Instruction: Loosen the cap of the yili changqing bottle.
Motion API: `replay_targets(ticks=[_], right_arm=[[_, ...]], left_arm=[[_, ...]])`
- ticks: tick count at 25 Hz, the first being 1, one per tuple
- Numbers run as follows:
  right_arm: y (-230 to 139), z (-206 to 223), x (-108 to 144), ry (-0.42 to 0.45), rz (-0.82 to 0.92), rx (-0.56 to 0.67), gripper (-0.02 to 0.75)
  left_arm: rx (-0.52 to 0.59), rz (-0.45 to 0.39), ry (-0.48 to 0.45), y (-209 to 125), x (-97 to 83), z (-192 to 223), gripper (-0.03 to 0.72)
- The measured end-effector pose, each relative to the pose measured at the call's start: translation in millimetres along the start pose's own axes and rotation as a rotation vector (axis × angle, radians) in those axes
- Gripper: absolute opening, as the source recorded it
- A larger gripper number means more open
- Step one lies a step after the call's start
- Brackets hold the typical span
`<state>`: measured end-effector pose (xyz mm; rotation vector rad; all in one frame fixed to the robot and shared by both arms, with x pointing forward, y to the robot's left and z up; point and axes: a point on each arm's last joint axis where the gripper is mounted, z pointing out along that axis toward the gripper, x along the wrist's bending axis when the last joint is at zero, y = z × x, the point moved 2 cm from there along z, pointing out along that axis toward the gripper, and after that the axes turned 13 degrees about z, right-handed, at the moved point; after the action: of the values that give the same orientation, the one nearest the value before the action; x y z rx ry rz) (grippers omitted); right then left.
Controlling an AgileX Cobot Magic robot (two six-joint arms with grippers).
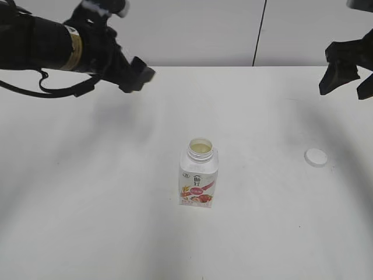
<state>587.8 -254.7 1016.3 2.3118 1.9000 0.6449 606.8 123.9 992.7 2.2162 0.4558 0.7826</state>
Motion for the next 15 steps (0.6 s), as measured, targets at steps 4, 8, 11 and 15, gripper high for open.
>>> replay_targets(ticks=[4,8,11,15], right_arm=[[-1.3,-14.7,3.7,0.004,-0.009,0.027,0.577],[-3.3,-27.9,6.8,0.006,-0.019,0.06,0.577],[-1.8,-37.1,9.7,0.008,-0.026,0.077,0.577],[0.0,-43.9,12.1,0.011,-0.032,0.087,0.577]], left_arm=[[0.214,-0.1,0.402,-25.7,42.7,-11.6,0.587],[0.368,-0.282,0.603,-55.1,66.6,-30.3,0.587],[0.422,-0.37,0.568,-64.8,63.3,-32.0,0.587],[0.412,-0.441,0.47,-57.6,52.0,-32.0,0.587]])
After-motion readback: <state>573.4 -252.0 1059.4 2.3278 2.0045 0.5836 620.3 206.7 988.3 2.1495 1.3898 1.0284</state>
